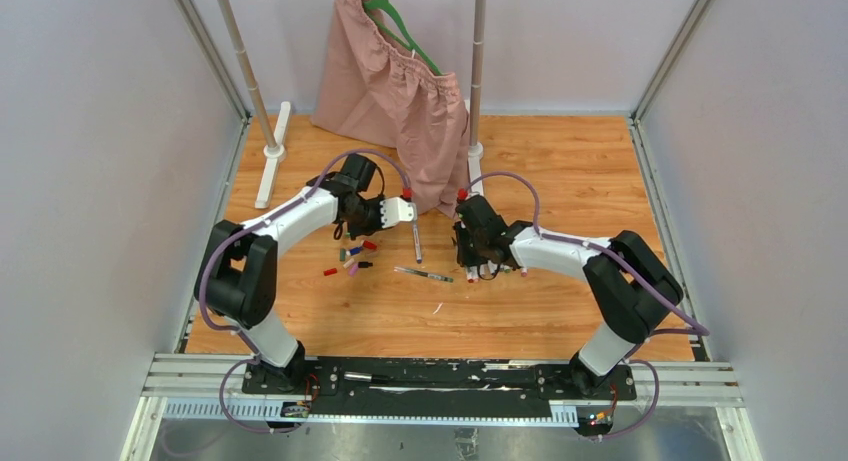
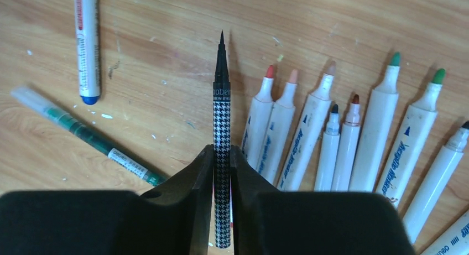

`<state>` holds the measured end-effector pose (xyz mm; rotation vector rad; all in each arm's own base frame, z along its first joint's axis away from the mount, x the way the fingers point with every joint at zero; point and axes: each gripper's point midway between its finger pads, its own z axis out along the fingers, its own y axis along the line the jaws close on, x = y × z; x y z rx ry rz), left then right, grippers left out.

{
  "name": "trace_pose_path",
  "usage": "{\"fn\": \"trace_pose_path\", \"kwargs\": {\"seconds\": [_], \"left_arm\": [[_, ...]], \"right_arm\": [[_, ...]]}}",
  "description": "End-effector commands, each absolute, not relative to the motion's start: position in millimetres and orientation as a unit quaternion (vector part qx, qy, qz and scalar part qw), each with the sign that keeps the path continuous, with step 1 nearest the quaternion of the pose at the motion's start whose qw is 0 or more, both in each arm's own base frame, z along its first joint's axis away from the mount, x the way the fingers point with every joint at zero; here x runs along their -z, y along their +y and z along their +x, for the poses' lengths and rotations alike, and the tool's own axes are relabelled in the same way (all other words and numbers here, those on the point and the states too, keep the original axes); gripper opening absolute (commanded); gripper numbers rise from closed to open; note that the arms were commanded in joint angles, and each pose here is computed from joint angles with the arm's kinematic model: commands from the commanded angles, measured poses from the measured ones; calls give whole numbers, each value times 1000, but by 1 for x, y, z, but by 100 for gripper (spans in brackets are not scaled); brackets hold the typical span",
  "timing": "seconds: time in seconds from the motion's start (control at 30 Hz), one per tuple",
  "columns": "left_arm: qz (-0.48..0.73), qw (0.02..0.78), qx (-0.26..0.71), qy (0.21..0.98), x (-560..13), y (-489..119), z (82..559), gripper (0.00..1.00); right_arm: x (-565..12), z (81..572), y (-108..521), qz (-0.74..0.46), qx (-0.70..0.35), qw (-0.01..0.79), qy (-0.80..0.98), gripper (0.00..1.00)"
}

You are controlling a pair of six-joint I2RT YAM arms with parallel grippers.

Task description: Open the pen caps

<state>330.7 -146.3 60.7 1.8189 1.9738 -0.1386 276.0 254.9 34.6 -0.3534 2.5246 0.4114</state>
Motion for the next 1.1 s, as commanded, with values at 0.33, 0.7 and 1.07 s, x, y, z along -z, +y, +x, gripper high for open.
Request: {"fn": "trace_pose_path", "kwargs": {"seconds": [0.33, 0.7, 1.07], "left_arm": [[654, 190, 81, 728, -25, -150, 312, 29], [640, 242, 90, 723, -84, -156, 319, 57], [539, 294, 134, 778, -133, -119, 322, 63]], "right_arm": [[-26, 277, 244, -106, -114, 302, 940, 34], [-75, 290, 275, -151, -103, 386, 904, 46], [-57, 310, 342, -201, -133, 363, 900, 47]]}}
